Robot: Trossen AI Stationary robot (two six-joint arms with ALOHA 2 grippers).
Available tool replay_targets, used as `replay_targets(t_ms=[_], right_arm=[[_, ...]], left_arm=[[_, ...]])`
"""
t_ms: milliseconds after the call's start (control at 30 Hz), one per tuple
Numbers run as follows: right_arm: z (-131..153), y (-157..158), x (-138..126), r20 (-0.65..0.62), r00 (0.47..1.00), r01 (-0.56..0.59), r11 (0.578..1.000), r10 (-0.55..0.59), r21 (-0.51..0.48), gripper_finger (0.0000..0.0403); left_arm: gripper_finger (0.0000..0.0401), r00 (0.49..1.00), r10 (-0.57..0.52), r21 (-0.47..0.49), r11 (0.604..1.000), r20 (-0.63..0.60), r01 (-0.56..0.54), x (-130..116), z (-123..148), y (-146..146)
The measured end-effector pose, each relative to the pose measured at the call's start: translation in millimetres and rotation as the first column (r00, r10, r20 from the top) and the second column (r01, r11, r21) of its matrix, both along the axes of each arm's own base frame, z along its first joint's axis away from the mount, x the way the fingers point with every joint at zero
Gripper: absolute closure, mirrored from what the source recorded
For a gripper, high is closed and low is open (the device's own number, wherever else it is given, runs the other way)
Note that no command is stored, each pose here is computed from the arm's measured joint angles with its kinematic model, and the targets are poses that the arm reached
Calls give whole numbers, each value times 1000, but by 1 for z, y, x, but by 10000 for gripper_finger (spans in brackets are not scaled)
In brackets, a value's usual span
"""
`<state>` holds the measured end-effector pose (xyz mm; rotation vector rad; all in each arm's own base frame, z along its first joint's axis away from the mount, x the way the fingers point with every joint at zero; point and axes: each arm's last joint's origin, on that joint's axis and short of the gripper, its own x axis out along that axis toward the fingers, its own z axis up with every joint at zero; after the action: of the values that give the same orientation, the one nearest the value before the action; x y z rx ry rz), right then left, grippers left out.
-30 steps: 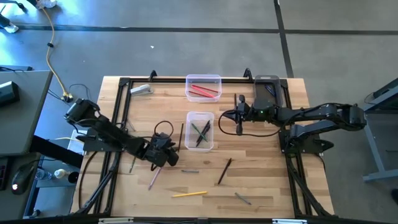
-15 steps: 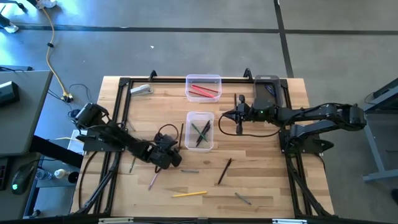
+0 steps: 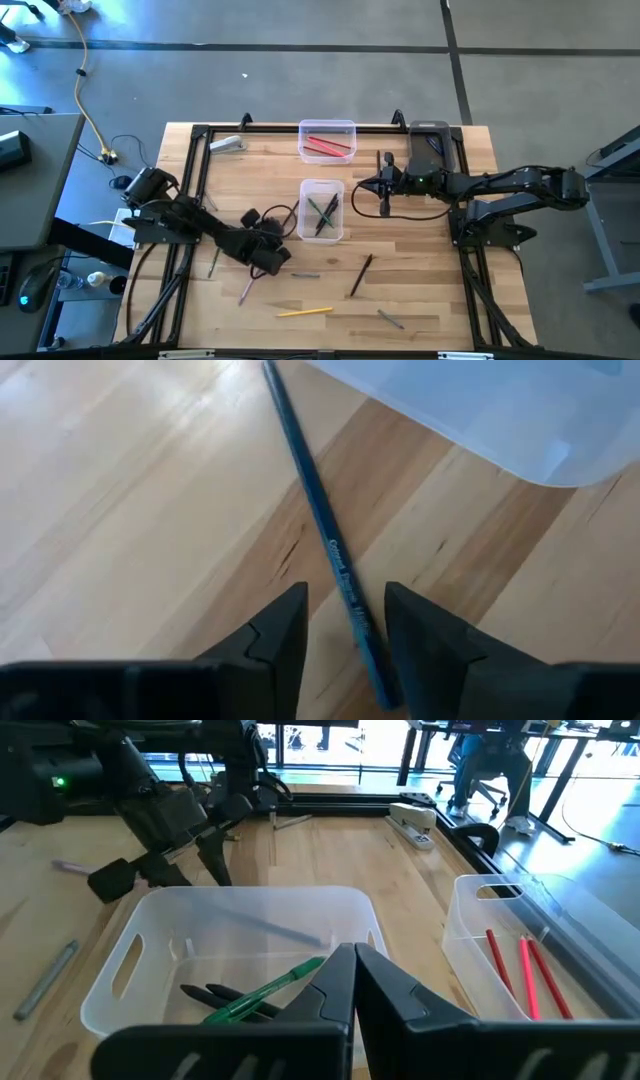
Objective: Sort crayons/erasers/pens/pencils in bins
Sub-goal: Put the blue color pencil into the top transparent bin
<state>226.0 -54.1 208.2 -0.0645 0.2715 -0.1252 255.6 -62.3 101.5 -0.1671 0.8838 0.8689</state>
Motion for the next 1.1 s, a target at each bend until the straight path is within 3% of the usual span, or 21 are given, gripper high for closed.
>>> replay_targets(t_ms=[333, 700, 867, 1100], right_arm=[[0, 0, 0, 0, 1000, -7, 1000, 7, 10, 403], [-1, 1, 0, -3, 1000, -12, 1000, 12, 16, 403], [-1, 1, 0, -11, 1000, -12, 1000, 12, 18, 403], [-2, 1, 0, -18, 1000, -12, 1000, 13, 17, 403]], left_arm=[[314, 992, -68, -100, 993, -104, 58, 0, 1, 8], [389, 968, -167, -293, 950, -184, 108, -10, 23, 23], [398, 962, -155, -332, 940, -223, 75, -19, 32, 30], [401, 960, -116, -311, 950, -254, 32, -30, 44, 39]])
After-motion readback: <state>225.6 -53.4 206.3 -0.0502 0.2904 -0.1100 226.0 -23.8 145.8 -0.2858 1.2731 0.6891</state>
